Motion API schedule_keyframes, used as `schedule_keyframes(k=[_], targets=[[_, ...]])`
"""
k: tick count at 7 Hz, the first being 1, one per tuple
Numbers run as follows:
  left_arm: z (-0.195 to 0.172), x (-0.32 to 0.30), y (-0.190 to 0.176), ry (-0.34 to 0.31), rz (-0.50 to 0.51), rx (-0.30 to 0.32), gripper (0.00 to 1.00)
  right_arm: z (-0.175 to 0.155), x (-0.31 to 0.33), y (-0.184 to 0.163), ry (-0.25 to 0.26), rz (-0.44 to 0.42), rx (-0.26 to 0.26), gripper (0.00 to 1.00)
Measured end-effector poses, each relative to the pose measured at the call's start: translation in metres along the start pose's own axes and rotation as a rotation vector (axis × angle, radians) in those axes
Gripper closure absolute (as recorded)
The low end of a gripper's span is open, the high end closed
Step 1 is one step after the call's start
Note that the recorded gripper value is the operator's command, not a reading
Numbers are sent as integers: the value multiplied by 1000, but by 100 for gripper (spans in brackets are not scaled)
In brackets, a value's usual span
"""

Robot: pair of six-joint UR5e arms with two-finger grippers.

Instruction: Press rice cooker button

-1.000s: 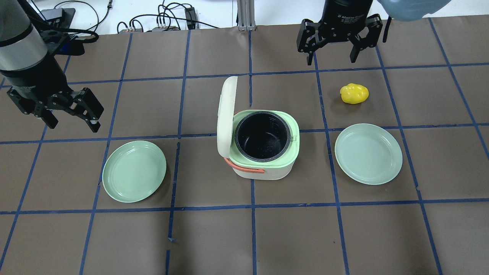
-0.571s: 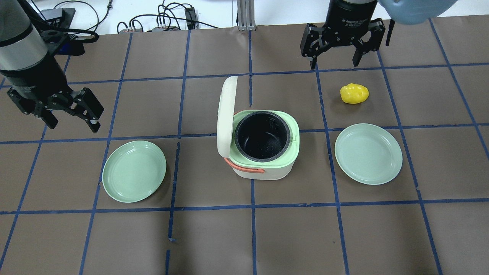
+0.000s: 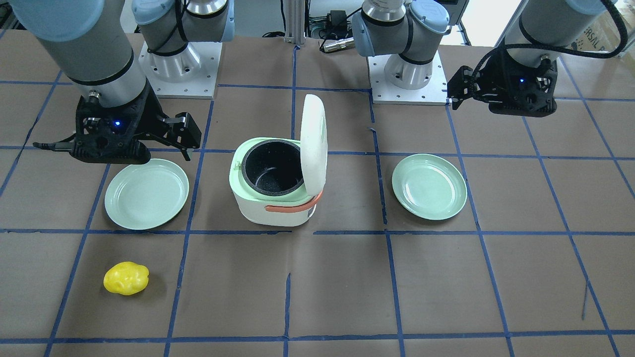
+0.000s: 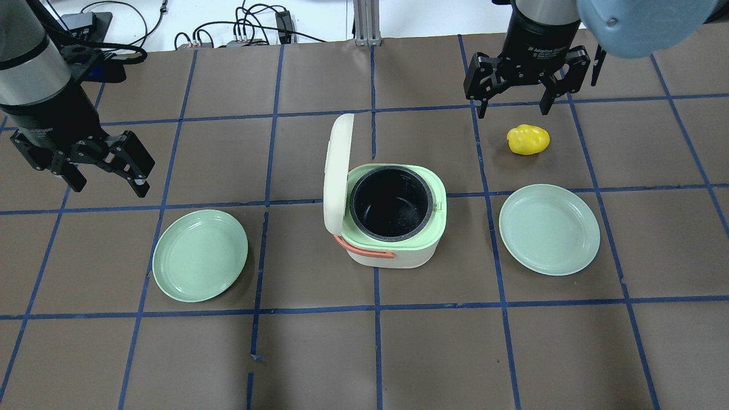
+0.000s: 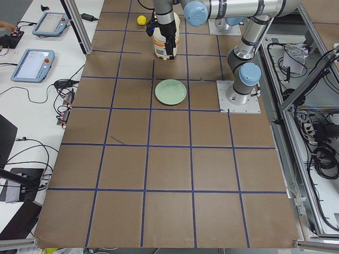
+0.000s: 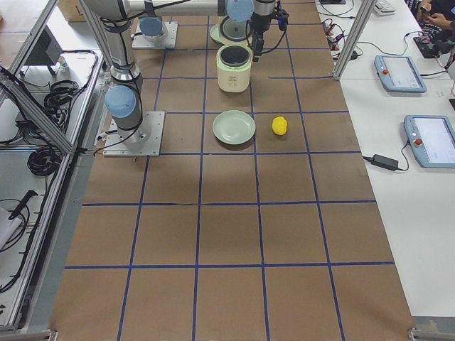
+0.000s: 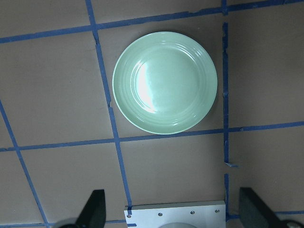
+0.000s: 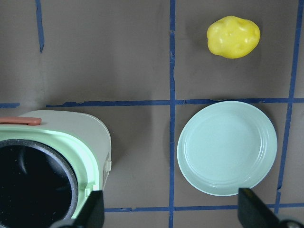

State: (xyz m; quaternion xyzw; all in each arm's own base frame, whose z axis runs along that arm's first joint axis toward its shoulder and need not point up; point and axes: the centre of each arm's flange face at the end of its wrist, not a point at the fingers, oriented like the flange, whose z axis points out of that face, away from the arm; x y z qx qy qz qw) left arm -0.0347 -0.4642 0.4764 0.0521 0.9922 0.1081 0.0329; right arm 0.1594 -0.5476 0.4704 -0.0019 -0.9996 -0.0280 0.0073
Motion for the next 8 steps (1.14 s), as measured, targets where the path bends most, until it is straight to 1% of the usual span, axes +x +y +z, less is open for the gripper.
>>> schedule_keyframes(k=[2, 8], targets=[[0, 0, 0, 0, 0, 0, 0, 0, 3, -1, -20, 5, -2, 0], [0, 0, 0, 0, 0, 0, 0, -1, 1, 0, -37, 3, -1, 0]])
